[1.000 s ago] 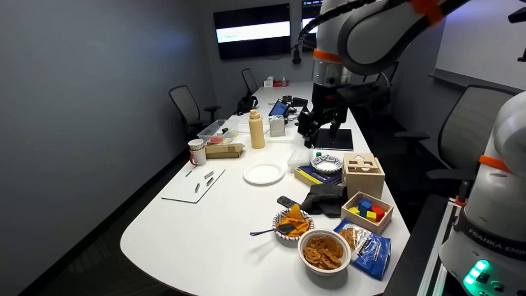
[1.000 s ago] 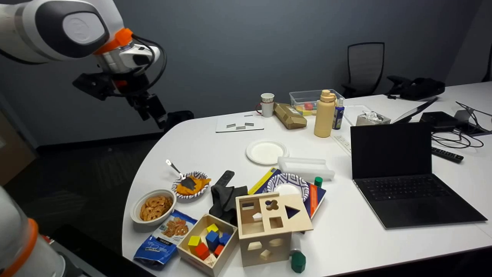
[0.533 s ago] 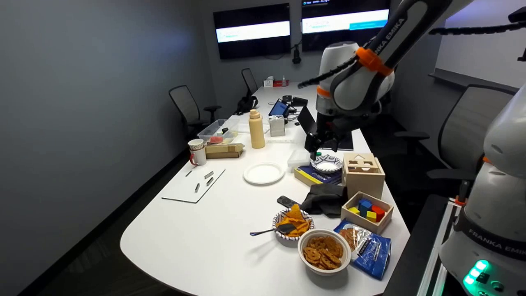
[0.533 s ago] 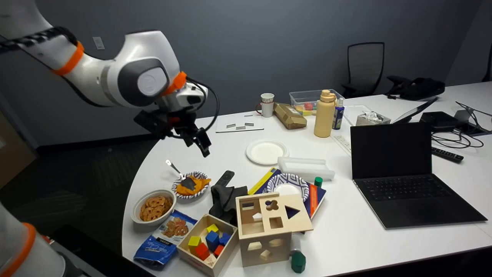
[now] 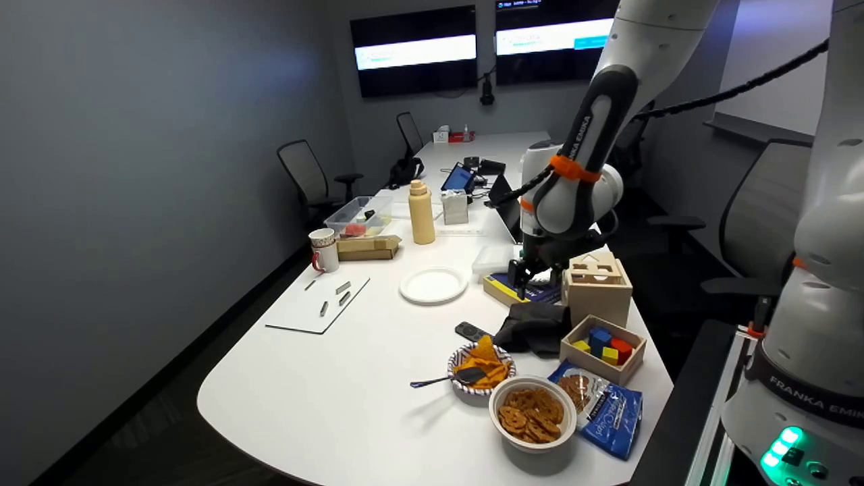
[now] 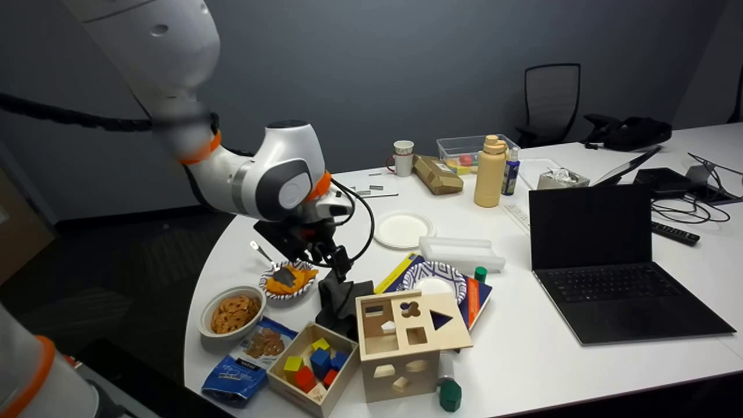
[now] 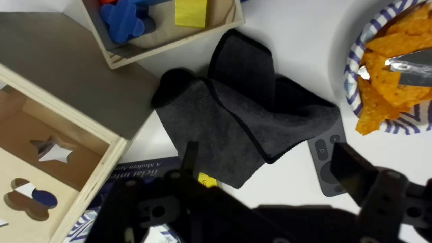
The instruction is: Wipe the table with the black cloth
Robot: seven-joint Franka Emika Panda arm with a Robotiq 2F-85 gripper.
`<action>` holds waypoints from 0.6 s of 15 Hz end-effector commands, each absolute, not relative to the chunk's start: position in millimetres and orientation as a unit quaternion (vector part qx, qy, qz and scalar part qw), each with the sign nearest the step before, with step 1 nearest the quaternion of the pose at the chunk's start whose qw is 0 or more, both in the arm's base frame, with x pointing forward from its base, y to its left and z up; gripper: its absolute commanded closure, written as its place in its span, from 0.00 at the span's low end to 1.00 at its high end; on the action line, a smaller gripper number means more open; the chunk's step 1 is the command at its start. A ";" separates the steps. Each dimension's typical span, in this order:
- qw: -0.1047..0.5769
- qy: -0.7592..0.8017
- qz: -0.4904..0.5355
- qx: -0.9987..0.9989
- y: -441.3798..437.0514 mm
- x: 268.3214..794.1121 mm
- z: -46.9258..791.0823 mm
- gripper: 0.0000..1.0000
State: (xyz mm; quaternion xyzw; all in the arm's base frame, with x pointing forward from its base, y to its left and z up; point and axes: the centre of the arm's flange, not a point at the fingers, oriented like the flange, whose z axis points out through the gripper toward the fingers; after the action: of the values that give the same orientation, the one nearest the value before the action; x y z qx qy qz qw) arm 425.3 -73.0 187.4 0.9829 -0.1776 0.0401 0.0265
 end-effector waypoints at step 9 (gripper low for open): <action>0.033 -0.221 0.007 0.975 -71.6 467.7 107.4 0.00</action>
State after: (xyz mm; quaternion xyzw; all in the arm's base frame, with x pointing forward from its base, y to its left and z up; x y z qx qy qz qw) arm 459.6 -66.4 125.7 0.9769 -0.2114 0.0098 0.0289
